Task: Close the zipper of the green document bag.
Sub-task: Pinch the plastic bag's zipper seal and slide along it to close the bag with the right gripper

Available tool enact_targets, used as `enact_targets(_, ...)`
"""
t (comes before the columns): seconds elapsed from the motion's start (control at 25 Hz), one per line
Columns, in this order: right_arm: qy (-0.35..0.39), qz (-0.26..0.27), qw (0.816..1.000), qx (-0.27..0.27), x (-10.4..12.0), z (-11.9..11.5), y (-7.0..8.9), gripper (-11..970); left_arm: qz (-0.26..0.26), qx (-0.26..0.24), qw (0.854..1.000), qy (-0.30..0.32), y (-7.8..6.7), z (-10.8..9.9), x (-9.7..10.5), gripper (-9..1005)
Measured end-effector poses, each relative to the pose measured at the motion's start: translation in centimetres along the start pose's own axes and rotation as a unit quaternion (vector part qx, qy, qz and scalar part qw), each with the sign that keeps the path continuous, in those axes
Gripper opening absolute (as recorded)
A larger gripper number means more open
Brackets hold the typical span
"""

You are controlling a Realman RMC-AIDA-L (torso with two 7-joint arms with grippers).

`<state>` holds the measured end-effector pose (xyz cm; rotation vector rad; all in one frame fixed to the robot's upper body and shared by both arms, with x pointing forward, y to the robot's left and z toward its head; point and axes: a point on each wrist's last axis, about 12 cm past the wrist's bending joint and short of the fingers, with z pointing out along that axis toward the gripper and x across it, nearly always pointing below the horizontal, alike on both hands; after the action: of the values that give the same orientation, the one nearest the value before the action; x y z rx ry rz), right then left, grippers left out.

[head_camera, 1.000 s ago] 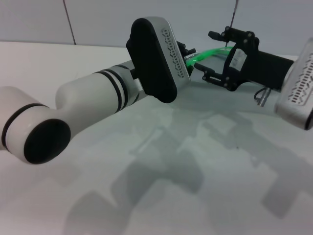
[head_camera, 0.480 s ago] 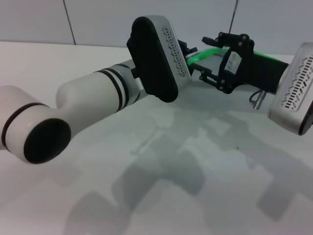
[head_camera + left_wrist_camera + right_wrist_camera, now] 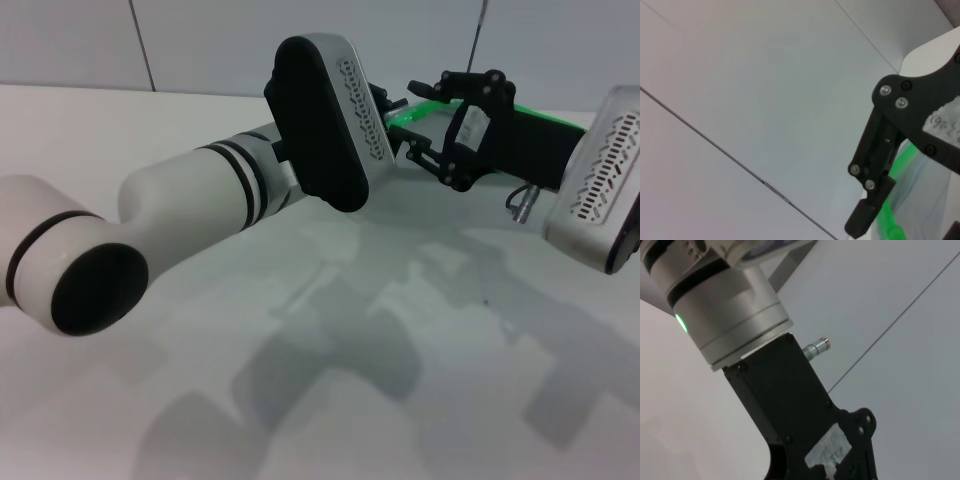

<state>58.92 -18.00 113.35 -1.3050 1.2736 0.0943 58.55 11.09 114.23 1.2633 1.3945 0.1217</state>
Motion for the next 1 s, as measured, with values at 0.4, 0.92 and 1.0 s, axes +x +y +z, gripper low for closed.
enact_targets(0.4, 0.007, -0.002, 1.000, 0.002, 0.2, 0.0, 0.0, 388, 0.001, -0.001, 1.000, -0.002, 0.0, -0.1, -0.1, 55)
enact_targets(0.92, 0.004, -0.013, 1.000, 0.008, -0.2, -0.9, 0.3, 368, 0.000, 0.005, 1.000, 0.009, 0.1, -0.2, 0.3, 55)
enact_targets(1.0, 0.007, -0.017, 1.000, 0.006, -0.1, -1.0, 0.4, 371, 0.001, 0.004, 1.000, 0.009, 0.1, -0.2, 0.3, 55)
